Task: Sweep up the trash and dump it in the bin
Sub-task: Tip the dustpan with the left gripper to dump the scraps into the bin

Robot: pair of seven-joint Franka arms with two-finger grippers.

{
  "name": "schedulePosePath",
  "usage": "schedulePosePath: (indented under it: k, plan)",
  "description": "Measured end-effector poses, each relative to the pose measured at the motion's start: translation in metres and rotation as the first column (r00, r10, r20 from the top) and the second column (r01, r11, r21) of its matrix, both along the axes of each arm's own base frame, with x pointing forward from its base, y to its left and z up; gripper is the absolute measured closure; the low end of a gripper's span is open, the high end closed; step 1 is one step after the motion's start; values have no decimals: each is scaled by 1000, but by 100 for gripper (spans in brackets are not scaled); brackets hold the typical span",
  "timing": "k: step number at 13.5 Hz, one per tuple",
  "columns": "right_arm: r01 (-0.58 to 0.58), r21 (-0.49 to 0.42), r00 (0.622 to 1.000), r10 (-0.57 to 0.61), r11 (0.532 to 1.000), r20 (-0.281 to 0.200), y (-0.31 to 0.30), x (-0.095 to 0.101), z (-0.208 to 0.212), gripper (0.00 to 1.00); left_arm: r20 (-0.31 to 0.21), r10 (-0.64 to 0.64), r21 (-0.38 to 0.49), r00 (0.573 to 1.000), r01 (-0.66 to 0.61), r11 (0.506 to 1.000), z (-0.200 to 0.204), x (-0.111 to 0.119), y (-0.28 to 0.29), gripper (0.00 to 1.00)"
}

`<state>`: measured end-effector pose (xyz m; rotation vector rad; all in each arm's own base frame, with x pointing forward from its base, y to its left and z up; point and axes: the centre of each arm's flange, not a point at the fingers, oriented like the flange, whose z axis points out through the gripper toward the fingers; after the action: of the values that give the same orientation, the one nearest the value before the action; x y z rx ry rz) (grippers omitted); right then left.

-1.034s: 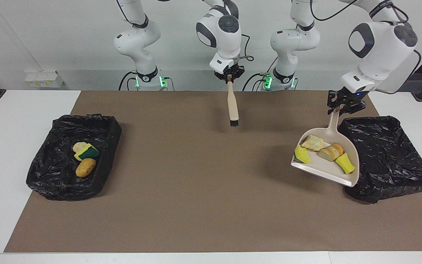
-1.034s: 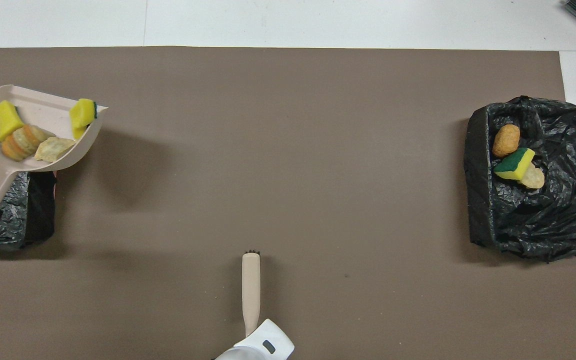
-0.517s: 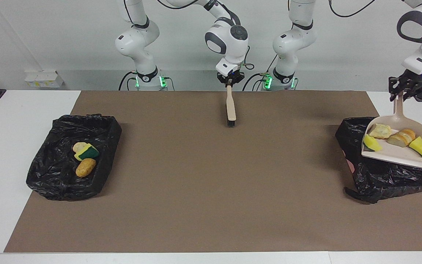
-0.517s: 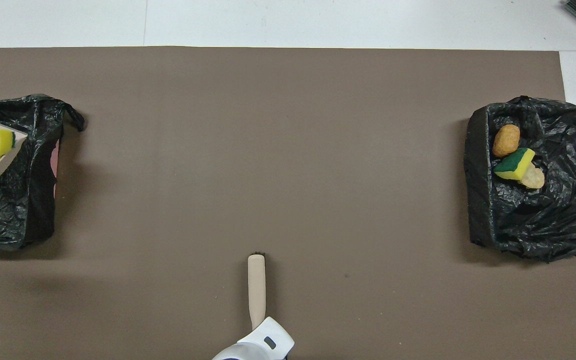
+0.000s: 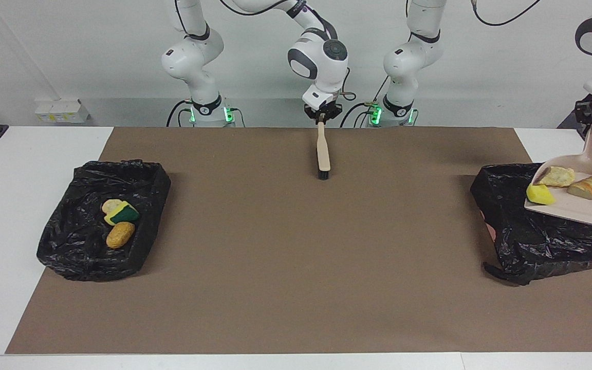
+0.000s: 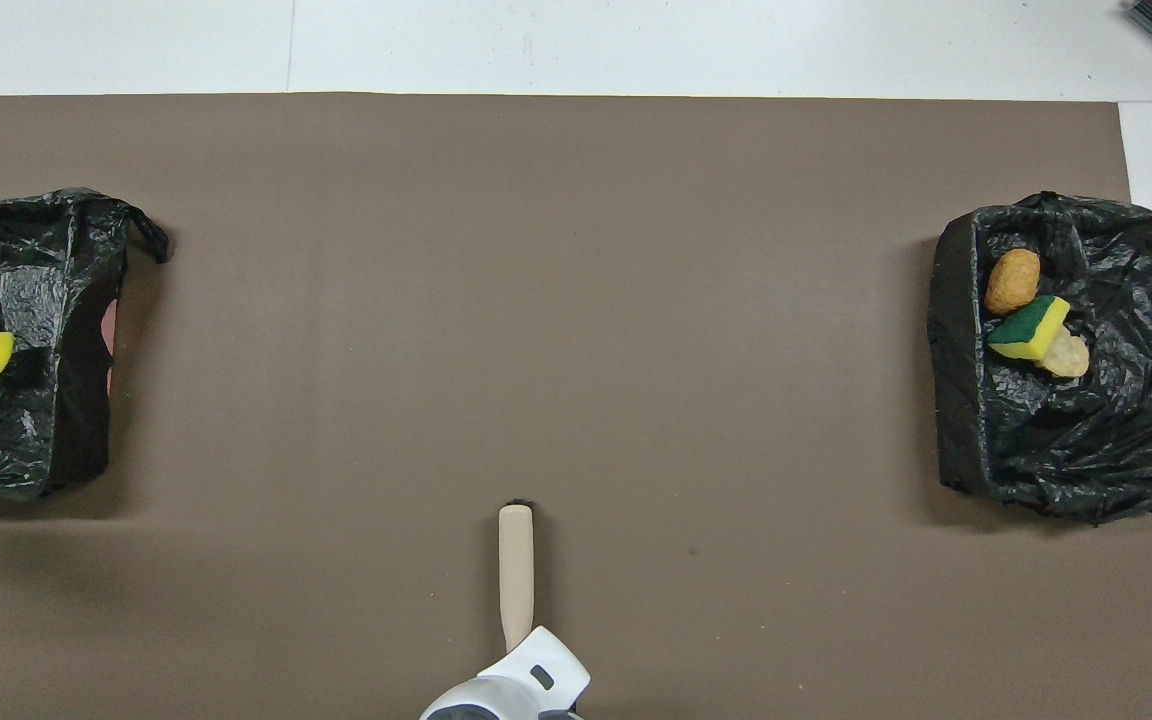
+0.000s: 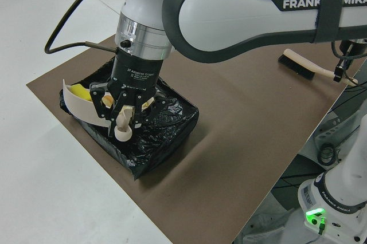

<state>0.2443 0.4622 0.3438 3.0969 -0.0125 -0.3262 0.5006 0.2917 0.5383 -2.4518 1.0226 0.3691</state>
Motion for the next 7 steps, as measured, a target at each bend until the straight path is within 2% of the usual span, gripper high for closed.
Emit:
schedulePosePath:
  k: [2, 3, 5, 7]
  plan:
    - [3, -1, 1000, -3, 1000, -1, -1, 1, -1, 62, -69, -88, 78, 994, 93, 993, 1, 10, -14, 68]
    - [3, 0, 1000, -3, 1000, 0, 0, 1, -1, 62, -95, -119, 111, 988, 130, 985, 3, 15, -21, 68]
    - [4, 5, 1000, -4, 1000, 3, 1, 3, 2, 53, -146, -175, 171, 974, 199, 965, 9, 23, -35, 68]
    - [20, 20, 1000, -20, 1000, 11, 1, 13, 9, 54, -215, -228, 228, 950, 276, 934, 21, 29, -44, 68]
